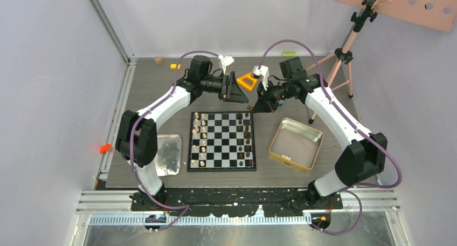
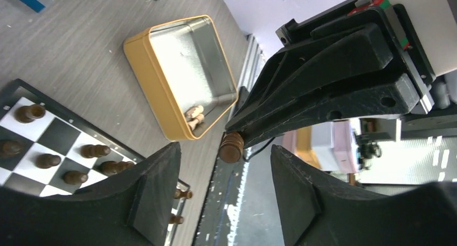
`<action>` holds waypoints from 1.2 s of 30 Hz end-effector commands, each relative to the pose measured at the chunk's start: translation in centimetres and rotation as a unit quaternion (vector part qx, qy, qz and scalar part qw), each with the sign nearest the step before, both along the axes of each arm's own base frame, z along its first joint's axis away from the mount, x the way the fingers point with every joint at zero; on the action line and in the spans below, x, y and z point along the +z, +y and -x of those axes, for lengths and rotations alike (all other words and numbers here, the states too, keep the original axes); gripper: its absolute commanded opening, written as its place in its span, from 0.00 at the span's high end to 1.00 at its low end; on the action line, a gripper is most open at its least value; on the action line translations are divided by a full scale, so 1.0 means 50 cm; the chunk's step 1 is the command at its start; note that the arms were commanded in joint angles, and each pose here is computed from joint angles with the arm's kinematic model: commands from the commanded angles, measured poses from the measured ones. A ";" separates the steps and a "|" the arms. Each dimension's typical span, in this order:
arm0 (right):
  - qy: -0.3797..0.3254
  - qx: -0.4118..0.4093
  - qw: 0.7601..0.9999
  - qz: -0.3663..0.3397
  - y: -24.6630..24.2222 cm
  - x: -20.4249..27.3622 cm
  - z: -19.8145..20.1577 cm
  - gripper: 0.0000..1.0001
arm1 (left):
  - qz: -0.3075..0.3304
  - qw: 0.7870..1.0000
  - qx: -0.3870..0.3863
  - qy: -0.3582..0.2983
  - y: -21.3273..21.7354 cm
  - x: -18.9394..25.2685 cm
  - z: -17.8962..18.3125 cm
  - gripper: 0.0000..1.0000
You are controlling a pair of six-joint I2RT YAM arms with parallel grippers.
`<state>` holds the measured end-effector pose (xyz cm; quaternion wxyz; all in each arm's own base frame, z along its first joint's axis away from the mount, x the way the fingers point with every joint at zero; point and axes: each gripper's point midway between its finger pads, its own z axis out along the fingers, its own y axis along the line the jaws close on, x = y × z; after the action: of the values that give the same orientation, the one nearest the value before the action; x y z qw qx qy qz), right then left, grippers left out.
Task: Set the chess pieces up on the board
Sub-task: Place the chess piece on the chessboard.
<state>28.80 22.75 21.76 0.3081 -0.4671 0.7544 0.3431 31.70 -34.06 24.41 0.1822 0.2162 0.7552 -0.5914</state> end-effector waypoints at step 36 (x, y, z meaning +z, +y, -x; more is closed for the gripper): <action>-0.030 -0.027 0.999 -0.024 0.026 0.032 -0.049 0.99 | 0.024 0.996 -0.055 0.061 -0.042 0.019 0.039 0.78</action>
<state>30.38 23.66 21.79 0.3202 -0.4387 0.7637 0.3490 31.11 -35.35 23.25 0.1182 0.1802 0.7618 -0.6109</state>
